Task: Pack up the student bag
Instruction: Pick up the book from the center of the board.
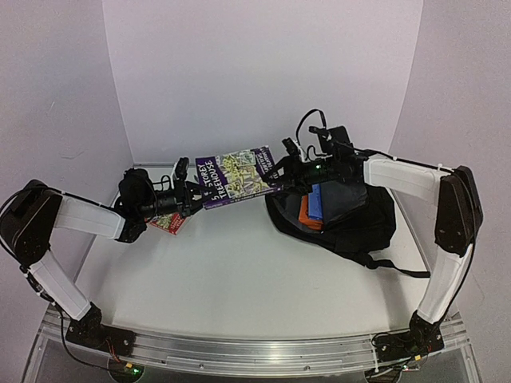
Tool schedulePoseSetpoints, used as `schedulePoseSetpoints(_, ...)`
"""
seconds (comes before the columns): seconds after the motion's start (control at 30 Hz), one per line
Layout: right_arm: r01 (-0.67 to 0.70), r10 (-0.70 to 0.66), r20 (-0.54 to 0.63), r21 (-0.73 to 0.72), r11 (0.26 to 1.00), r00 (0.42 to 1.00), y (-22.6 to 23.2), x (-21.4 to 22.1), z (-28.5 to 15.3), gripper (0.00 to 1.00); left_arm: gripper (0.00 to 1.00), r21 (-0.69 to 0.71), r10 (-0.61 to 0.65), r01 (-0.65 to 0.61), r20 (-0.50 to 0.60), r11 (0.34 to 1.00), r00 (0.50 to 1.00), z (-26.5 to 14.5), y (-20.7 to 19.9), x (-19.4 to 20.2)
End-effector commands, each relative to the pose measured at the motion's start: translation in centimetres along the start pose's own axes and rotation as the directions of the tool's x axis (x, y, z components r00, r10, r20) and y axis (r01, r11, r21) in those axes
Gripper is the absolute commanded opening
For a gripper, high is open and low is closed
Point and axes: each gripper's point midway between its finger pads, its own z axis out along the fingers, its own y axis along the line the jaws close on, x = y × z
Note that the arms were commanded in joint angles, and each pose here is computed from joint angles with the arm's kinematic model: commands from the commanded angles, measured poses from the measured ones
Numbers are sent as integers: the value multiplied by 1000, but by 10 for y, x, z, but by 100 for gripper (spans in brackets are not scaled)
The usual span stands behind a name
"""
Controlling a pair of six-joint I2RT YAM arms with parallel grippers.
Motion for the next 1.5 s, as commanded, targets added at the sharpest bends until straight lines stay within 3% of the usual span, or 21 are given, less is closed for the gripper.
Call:
schedulePoseSetpoints(0.0, 82, -168, 165, 432, 898, 972, -50, -48, -53, 74, 0, 1, 85, -86, 80, 996, 993, -6, -21, -19)
schedulePoseSetpoints(0.07, 65, -205, 156, 621, 781, 966, -83, -53, -72, 72, 0, -10, 88, -87, 83, 996, 993, -6, -21, -20)
schedulePoseSetpoints(0.17, 71, -231, 96, 778, 624, 968, -121, -53, -88, 67, 0, -20, 89, -87, 78, 996, 993, -6, -21, -20)
schedulePoseSetpoints(0.37, 48, -206, 26, 937, 347, 978, -181, -46, -111, 61, 0, -42, 96, -94, 72, 995, 993, -7, -19, -19)
schedulePoseSetpoints(0.73, 121, -172, -96, 983, 141, 980, -235, -32, -118, 56, 0, -59, 109, -104, 77, 993, 991, -10, -21, -18)
schedulePoseSetpoints(0.87, 122, -143, -105, 986, 114, 984, -253, -25, -121, 53, 0, -66, 108, -103, 78, 992, 991, -12, -20, -18)
schedulePoseSetpoints(1.0, 123, -109, -110, 985, 124, 988, -268, -17, -119, 42, 0, -71, 110, -105, 76, 992, 991, -12, -20, -18)
schedulePoseSetpoints(1.23, 120, -78, -107, 975, 186, 991, -276, -12, -107, 1, 0, -81, 118, -112, 74, 990, 990, -14, -22, -18)
schedulePoseSetpoints(1.33, 117, -70, -103, 963, 245, 992, -271, -12, -99, 0, 0, -87, 120, -113, 73, 990, 990, -14, -22, -17)
schedulePoseSetpoints(1.47, 139, -90, -112, 900, 413, 990, -240, -13, -70, 0, 0, -96, 116, -110, 65, 989, 991, -12, -17, -17)
